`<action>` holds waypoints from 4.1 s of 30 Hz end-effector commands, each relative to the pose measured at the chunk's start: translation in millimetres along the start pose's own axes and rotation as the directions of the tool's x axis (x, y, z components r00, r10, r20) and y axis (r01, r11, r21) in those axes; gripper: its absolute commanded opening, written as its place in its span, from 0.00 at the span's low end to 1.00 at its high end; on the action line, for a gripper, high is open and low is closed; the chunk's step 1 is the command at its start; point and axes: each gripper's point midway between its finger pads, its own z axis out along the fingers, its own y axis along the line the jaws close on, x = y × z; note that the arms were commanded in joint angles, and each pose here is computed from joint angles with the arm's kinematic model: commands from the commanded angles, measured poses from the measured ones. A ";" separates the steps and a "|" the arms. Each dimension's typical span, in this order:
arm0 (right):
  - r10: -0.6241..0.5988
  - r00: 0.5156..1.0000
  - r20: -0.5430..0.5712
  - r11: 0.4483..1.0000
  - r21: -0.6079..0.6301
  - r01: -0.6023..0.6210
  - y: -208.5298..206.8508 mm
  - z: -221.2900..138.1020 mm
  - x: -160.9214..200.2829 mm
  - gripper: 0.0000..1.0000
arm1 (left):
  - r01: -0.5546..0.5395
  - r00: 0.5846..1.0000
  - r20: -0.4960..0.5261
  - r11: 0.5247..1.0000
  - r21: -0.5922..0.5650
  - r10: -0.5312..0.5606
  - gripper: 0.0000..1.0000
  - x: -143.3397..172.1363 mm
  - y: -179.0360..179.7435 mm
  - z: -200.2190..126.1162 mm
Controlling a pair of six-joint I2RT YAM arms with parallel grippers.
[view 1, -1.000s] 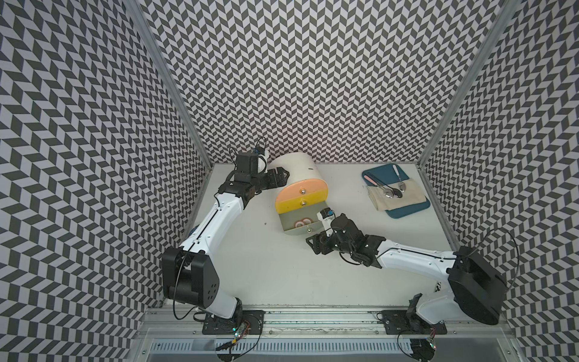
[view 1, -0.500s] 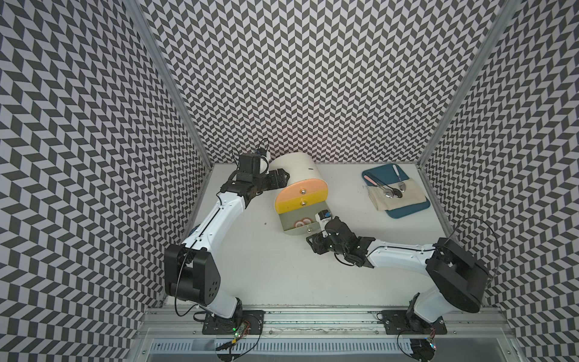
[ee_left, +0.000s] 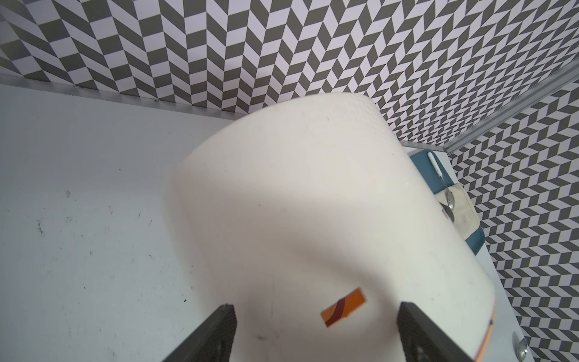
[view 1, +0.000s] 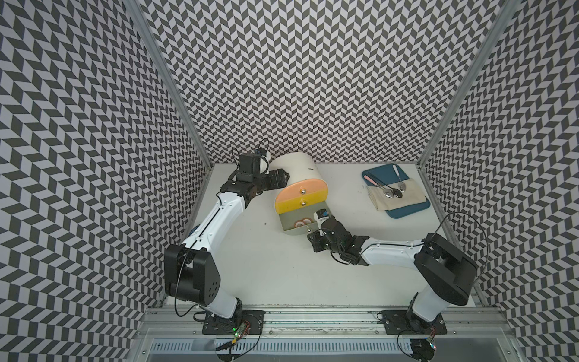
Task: Place the transparent tape into the drawer according to color
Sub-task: Close the drawer in the storage box.
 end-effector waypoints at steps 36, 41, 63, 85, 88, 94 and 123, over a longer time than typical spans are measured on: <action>-0.013 0.984 0.178 0.993 0.119 -0.008 -14.4 31.1 -71.5 0.18 | -0.034 0.999 -0.031 0.999 0.003 0.034 0.85 12.6 -3.5 -13.3; -0.010 0.983 0.185 0.993 0.118 -0.012 -15.0 30.8 -74.9 0.18 | -0.033 0.999 -0.037 0.999 0.004 0.033 0.85 16.0 -2.9 -13.6; 0.045 0.997 0.066 0.999 0.001 -0.045 -2.7 23.1 -33.5 0.21 | -0.034 0.999 -0.035 0.999 0.001 0.034 0.85 17.3 -1.8 -15.9; 0.040 0.989 0.141 0.997 0.061 -0.049 -12.9 47.7 -72.1 0.16 | -0.033 0.999 -0.034 0.999 0.011 0.034 0.85 19.1 1.9 -21.6; 0.039 0.989 0.142 0.996 0.068 -0.049 -15.5 51.2 -74.1 0.16 | -0.033 0.999 -0.035 0.999 0.016 0.034 0.85 19.4 1.2 -22.0; 0.038 0.985 0.168 0.996 0.076 -0.052 -17.7 53.7 -79.9 0.15 | -0.036 0.999 -0.038 0.999 0.018 0.037 0.85 20.6 1.0 -22.2; 0.025 0.965 0.261 0.990 0.126 -0.060 -25.9 62.5 -99.7 0.13 | -0.038 0.998 -0.045 0.999 0.025 0.039 0.85 24.6 1.3 -25.3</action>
